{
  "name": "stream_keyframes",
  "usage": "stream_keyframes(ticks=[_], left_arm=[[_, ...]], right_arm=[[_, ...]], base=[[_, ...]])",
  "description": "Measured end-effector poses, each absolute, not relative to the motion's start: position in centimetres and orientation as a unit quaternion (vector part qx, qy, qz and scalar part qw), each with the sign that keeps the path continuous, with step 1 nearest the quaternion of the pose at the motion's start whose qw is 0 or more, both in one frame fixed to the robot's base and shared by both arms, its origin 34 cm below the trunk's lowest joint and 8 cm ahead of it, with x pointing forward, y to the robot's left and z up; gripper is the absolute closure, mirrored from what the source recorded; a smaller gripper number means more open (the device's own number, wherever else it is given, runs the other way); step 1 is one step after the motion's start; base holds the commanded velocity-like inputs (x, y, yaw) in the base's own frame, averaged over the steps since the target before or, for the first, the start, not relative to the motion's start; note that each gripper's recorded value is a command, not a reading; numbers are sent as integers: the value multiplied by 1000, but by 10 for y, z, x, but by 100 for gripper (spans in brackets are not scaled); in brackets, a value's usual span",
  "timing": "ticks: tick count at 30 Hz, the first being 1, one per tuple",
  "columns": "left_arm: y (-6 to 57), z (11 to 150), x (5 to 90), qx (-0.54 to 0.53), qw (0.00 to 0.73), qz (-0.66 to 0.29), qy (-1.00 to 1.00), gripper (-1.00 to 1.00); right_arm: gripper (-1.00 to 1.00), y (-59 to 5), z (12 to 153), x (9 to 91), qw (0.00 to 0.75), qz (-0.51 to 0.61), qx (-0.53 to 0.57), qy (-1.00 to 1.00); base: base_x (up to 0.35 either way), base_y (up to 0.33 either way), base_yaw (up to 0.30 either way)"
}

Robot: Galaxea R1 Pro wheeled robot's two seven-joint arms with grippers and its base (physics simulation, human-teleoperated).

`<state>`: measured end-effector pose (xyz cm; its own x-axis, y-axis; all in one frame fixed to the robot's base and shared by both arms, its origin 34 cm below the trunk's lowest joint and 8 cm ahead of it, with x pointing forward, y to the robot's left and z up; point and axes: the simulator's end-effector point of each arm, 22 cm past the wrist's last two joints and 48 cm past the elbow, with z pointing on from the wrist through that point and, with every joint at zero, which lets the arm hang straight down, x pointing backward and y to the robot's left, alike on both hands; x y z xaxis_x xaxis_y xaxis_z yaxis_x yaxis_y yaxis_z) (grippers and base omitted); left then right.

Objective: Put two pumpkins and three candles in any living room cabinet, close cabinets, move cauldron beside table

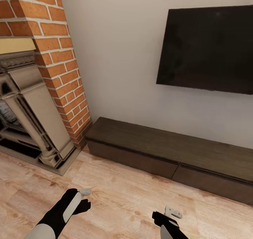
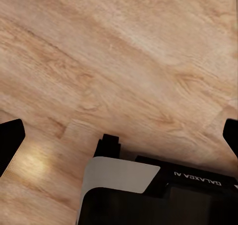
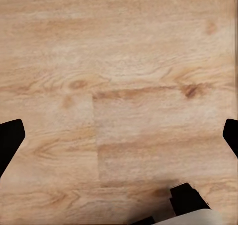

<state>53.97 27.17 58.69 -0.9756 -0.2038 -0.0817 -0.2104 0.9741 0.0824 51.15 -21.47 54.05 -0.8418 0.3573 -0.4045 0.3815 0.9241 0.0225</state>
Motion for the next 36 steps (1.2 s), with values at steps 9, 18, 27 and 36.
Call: stream_keyframes(ticks=[9, 18, 27, 36], left_arm=[[272, 587, 540, -104, 36, 45, 993, -100], [272, 587, 540, -104, 37, 45, 993, -100], [272, 587, 540, -104, 37, 46, 993, -100], [272, 587, 540, -104, 36, 46, 993, -100]], right_arm=[[-100, -215, 541, 511, 205, -29, 193, 959], [-100, -215, 540, 511, 205, -29, 193, 959], [-100, -215, 540, 511, 205, -29, 193, 959], [-100, -215, 541, 512, 205, -29, 193, 959]], base=[[-23, 157, -282], [-1, 108, -282], [0, 42, -282], [-2, 21, -282]])
